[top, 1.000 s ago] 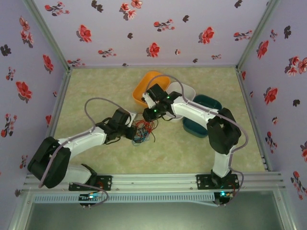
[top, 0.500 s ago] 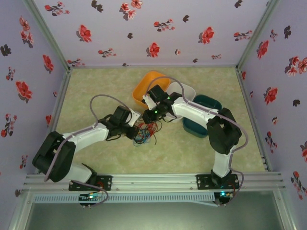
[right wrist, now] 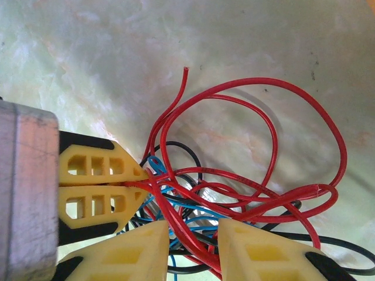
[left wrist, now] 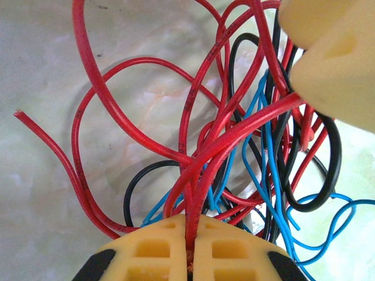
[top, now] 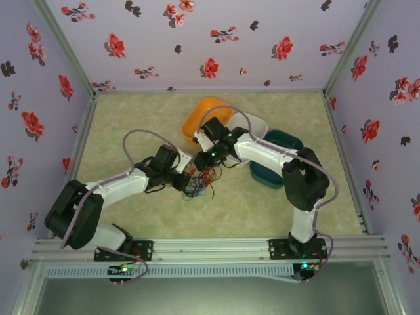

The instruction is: Untangle the cables

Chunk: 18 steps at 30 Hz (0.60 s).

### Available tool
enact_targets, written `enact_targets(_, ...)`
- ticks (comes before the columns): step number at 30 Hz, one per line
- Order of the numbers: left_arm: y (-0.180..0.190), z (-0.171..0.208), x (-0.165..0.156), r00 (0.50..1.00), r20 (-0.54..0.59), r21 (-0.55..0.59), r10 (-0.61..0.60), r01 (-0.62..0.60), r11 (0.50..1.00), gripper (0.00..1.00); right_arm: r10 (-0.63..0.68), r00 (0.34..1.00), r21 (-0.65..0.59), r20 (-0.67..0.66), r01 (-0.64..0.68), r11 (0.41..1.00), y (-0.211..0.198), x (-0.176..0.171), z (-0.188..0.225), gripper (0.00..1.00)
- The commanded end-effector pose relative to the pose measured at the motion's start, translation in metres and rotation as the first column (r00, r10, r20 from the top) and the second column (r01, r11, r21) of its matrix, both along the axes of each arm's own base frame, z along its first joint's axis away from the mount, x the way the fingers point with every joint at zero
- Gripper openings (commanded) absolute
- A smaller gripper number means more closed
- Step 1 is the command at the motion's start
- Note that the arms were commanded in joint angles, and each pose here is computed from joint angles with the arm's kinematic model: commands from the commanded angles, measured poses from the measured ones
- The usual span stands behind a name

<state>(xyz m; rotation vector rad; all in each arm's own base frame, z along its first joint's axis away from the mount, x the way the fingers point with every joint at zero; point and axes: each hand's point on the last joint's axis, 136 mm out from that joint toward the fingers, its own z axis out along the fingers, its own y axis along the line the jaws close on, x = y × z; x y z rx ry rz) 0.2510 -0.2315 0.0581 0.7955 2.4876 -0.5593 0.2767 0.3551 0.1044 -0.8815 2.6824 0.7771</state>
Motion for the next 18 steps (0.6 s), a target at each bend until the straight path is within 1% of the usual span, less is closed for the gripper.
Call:
enact_targets(1, -0.0048, 0.0015, 0.0013, 1.000, -0.003, -0.023, -0.015, 0.014, 1.000, 0.00, 0.028, 0.999, -0.016, -0.023, -0.028, 0.999, 0.0030, -0.0044, -0.0114, 0.29)
enact_targets(5, -0.0044, -0.0001, 0.0006, 1.000, -0.007, -0.022, -0.012, 0.012, 1.000, 0.00, 0.026, 0.999, -0.034, -0.032, -0.027, 0.999, 0.0009, -0.0048, -0.0186, 0.28)
enact_targets(9, -0.0035, -0.0010, -0.0007, 1.000, -0.014, -0.021, -0.009, 0.009, 1.000, 0.00, 0.024, 0.999, -0.037, -0.028, -0.025, 0.999, 0.0007, -0.0040, -0.0187, 0.25)
enact_targets(13, -0.0023, -0.0030, -0.0031, 1.000, -0.019, -0.017, -0.010, 0.010, 1.000, 0.00, 0.021, 1.000, -0.043, -0.019, -0.022, 0.999, -0.0006, -0.0021, -0.0185, 0.26)
enact_targets(16, -0.0011, -0.0044, -0.0041, 1.000, -0.026, -0.015, -0.005, 0.004, 1.000, 0.00, 0.023, 0.999, -0.029, -0.022, -0.024, 0.999, 0.0021, -0.0024, -0.0153, 0.24)
enact_targets(18, 0.0001, -0.0058, -0.0057, 1.000, -0.031, -0.013, -0.003, 0.002, 1.000, 0.00, 0.024, 0.999, -0.020, -0.024, -0.025, 0.999, 0.0028, -0.0031, -0.0123, 0.19)
